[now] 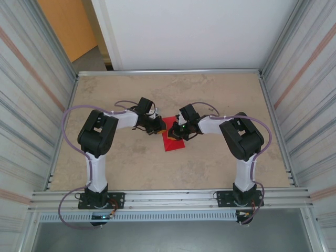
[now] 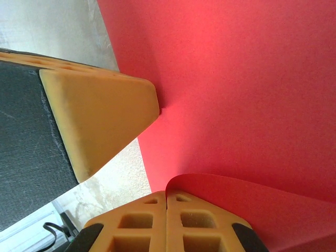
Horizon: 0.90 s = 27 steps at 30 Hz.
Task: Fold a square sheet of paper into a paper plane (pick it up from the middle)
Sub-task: Fold the triangle a second time at the center of the table.
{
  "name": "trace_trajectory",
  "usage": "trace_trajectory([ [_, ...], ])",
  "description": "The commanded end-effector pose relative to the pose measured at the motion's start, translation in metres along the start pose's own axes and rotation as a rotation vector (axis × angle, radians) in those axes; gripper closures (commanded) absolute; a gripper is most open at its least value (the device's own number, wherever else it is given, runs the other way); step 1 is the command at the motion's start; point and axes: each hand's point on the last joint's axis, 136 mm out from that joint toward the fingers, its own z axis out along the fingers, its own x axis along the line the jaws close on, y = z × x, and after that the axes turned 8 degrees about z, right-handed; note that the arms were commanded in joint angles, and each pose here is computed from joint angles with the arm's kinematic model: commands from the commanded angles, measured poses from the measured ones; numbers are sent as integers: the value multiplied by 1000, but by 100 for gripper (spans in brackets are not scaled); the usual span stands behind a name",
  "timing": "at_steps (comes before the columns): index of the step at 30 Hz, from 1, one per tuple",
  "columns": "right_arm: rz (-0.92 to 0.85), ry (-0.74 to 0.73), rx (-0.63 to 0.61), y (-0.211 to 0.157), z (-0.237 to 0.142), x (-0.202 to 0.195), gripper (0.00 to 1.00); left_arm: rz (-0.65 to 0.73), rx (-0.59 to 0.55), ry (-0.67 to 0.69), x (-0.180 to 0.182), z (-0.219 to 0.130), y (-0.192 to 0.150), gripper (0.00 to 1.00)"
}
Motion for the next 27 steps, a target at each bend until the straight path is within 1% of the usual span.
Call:
trace_trajectory([
  [1, 27, -9, -2, 3, 3, -2, 100, -53, 58, 58, 21, 9, -21, 88],
  [24, 41, -43, 16, 2, 9, -13, 100, -54, 56, 53, 20, 7, -21, 89],
  [27, 43, -55, 18, 1, 10, -15, 98, -48, 52, 49, 17, 5, -20, 89],
])
